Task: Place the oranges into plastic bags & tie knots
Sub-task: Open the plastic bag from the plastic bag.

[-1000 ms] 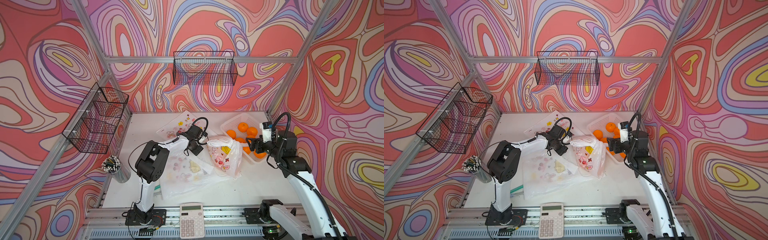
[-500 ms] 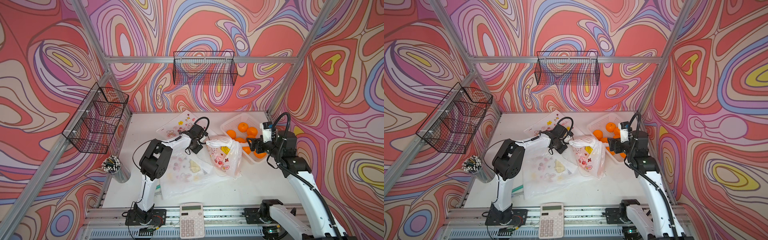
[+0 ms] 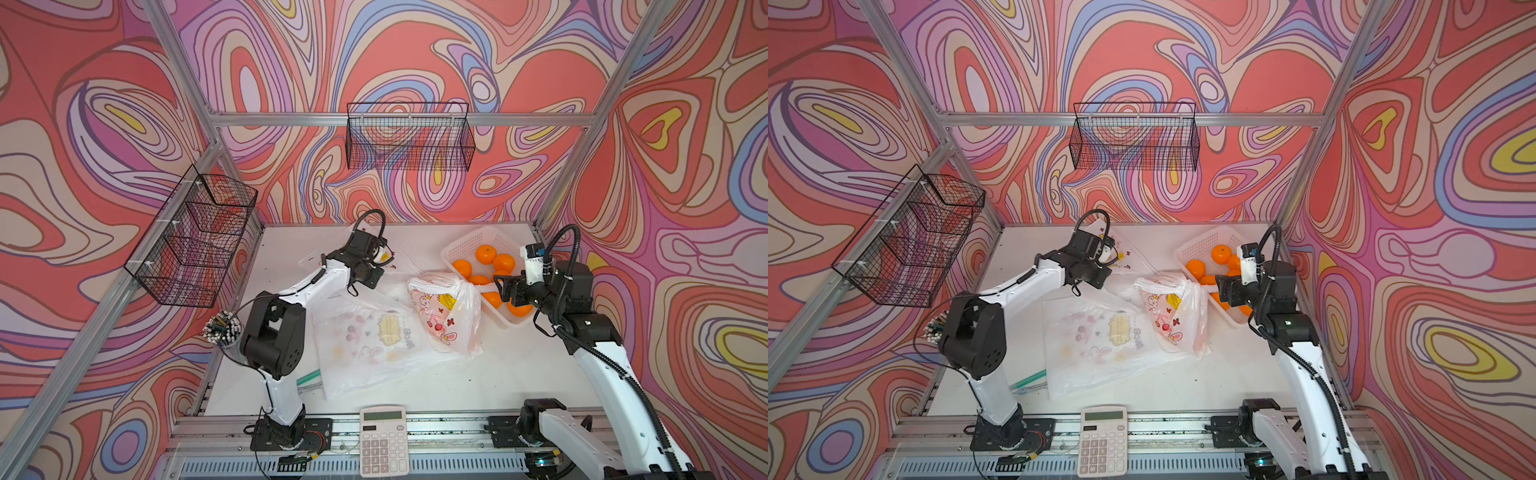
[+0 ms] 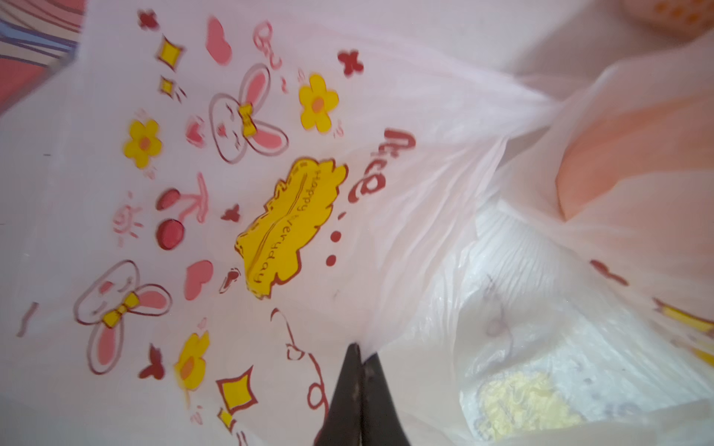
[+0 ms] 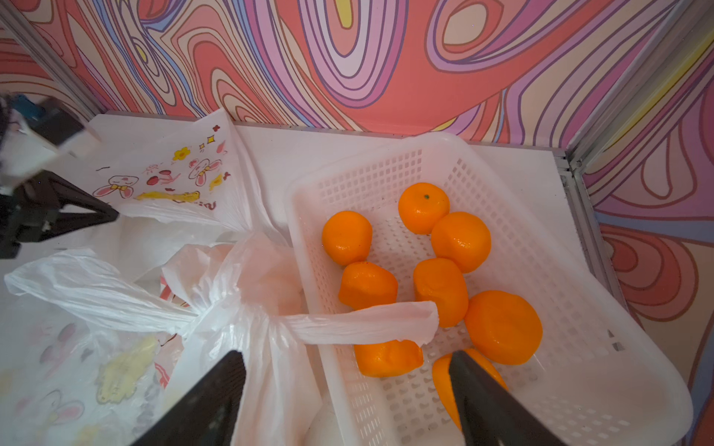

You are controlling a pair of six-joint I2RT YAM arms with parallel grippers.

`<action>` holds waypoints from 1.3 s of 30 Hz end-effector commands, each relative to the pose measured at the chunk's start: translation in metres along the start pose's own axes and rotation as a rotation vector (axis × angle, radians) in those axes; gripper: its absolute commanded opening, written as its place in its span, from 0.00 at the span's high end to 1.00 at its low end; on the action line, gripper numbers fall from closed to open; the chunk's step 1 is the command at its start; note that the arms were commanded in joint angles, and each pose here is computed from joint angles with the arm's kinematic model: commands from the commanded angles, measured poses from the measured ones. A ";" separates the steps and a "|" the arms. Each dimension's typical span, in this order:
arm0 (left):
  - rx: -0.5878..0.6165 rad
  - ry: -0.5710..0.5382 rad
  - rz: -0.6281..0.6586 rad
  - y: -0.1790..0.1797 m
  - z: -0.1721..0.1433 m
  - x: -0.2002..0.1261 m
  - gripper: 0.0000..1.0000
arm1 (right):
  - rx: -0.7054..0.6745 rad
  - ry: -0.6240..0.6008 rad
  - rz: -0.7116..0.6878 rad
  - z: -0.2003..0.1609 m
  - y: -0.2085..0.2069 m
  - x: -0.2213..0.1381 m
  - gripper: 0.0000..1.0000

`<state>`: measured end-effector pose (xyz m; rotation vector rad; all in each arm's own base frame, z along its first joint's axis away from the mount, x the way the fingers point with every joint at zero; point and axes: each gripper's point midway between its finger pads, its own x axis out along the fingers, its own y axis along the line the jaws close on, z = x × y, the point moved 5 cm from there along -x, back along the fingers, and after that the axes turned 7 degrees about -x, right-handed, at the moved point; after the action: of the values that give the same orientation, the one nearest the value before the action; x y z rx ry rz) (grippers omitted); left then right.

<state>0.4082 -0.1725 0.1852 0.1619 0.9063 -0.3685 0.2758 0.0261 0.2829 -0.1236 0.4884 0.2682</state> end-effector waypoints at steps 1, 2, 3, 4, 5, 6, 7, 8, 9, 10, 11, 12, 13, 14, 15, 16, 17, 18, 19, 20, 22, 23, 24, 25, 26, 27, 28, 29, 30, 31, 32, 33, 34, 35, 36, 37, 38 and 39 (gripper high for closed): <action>-0.117 -0.108 -0.053 0.016 0.029 -0.043 1.00 | 0.043 0.012 -0.022 0.005 -0.005 0.003 0.13; -0.140 -0.130 -0.048 0.025 0.036 -0.055 1.00 | 0.057 0.022 -0.030 0.005 -0.007 0.005 0.13; -0.161 -0.152 -0.050 0.030 0.042 -0.066 1.00 | 0.070 0.032 -0.035 0.005 -0.008 0.007 0.13; -0.184 -0.174 -0.057 0.035 0.047 -0.078 1.00 | 0.084 0.043 -0.036 0.006 -0.009 0.008 0.13; -0.202 -0.206 -0.075 0.038 0.054 -0.093 1.00 | 0.095 0.058 -0.035 0.006 -0.010 0.011 0.13; -0.213 -0.232 -0.091 0.039 0.059 -0.105 1.00 | 0.108 0.071 -0.035 0.007 -0.011 0.014 0.13; -0.228 -0.261 -0.109 0.038 0.063 -0.118 1.00 | 0.124 0.085 -0.037 0.008 -0.013 0.017 0.13; -0.247 -0.291 -0.128 0.037 0.068 -0.131 1.00 | 0.141 0.100 -0.038 0.010 -0.014 0.020 0.13; -0.257 -0.314 -0.149 0.034 0.071 -0.141 1.00 | 0.153 0.108 -0.040 0.011 -0.015 0.022 0.13; -0.276 -0.337 -0.170 0.033 0.074 -0.153 1.00 | 0.171 0.123 -0.043 0.011 -0.017 0.026 0.13; -0.298 -0.355 -0.198 0.030 0.075 -0.163 1.00 | 0.192 0.134 -0.040 0.012 -0.018 0.030 0.13; -0.311 -0.369 -0.231 0.027 0.077 -0.171 1.00 | 0.205 0.137 -0.029 0.014 -0.017 0.033 0.13; -0.330 -0.383 -0.263 0.023 0.077 -0.180 1.00 | 0.228 0.135 -0.004 0.017 -0.015 0.037 0.14; -0.358 -0.393 -0.301 0.019 0.077 -0.187 1.00 | 0.255 0.113 0.056 0.022 -0.009 0.040 0.15; -0.378 -0.400 -0.336 0.015 0.076 -0.191 1.00 | 0.275 0.089 0.117 0.025 -0.003 0.042 0.15; -0.400 -0.407 -0.379 0.011 0.075 -0.195 1.00 | 0.311 0.050 0.189 0.030 0.005 0.044 0.16; -0.424 -0.414 -0.425 0.007 0.073 -0.198 1.00 | 0.358 0.003 0.265 0.034 0.013 0.045 0.16; -0.444 -0.416 -0.463 0.003 0.072 -0.199 1.00 | 0.415 -0.053 0.335 0.038 0.019 0.047 0.16; -0.465 -0.417 -0.505 -0.001 0.070 -0.199 1.00 | 0.480 -0.098 0.414 0.038 0.027 0.049 0.17; -0.489 -0.418 -0.552 -0.005 0.068 -0.198 1.00 | 0.538 -0.136 0.475 0.038 0.033 0.051 0.17; -0.528 -0.400 -0.618 -0.011 0.062 -0.192 1.00 | 0.603 -0.160 0.549 0.037 0.048 0.057 0.17; -0.532 -0.401 -0.647 -0.015 0.061 -0.189 1.00 | 0.612 -0.158 0.570 0.037 0.057 0.059 0.16; -0.530 -0.394 -0.666 -0.018 0.059 -0.186 1.00 | 0.609 -0.152 0.582 0.037 0.066 0.061 0.16; -0.526 -0.386 -0.678 -0.022 0.056 -0.182 1.00 | 0.612 -0.149 0.590 0.039 0.075 0.063 0.14; -0.528 -0.378 -0.685 -0.025 0.054 -0.177 1.00 | 0.619 -0.146 0.608 0.040 0.085 0.066 0.13; -0.528 -0.371 -0.693 -0.028 0.052 -0.174 1.00 | 0.631 -0.149 0.630 0.041 0.092 0.067 0.12; -0.530 -0.365 -0.706 -0.032 0.050 -0.170 1.00 | 0.652 -0.153 0.653 0.042 0.100 0.069 0.12; -0.533 -0.360 -0.720 -0.036 0.049 -0.167 1.00 | 0.681 -0.158 0.674 0.041 0.109 0.071 0.11; -0.533 -0.359 -0.730 -0.038 0.048 -0.165 1.00 | 0.695 -0.154 0.684 0.040 0.117 0.074 0.11; -0.531 -0.357 -0.738 -0.042 0.047 -0.164 1.00 | 0.706 -0.147 0.687 0.038 0.125 0.078 0.11; -0.528 -0.357 -0.738 -0.043 0.047 -0.163 1.00 | 0.705 -0.144 0.692 0.038 0.132 0.081 0.11; -0.524 -0.352 -0.743 -0.046 0.046 -0.161 1.00 | 0.708 -0.137 0.699 0.038 0.139 0.084 0.11; -0.515 -0.348 -0.751 -0.049 0.046 -0.160 1.00 | 0.715 -0.136 0.698 0.038 0.144 0.088 0.11; -0.507 -0.343 -0.760 -0.052 0.045 -0.159 1.00 | 0.716 -0.134 0.699 0.038 0.147 0.091 0.11; -0.502 -0.336 -0.769 -0.055 0.044 -0.158 1.00 | 0.718 -0.127 0.694 0.037 0.150 0.095 0.12; -0.499 -0.331 -0.776 -0.056 0.043 -0.156 1.00 | 0.719 -0.124 0.684 0.037 0.152 0.099 0.12; -0.499 -0.329 -0.779 -0.057 0.042 -0.155 1.00 | 0.719 -0.121 0.681 0.035 0.154 0.102 0.12; -0.498 -0.328 -0.783 -0.057 0.040 -0.154 1.00 | 0.720 -0.118 0.681 0.034 0.156 0.106 0.13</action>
<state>0.3302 -0.1952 0.3346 -0.7049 0.6916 -0.8070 0.3262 0.2029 0.2438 0.7300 0.5381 0.7682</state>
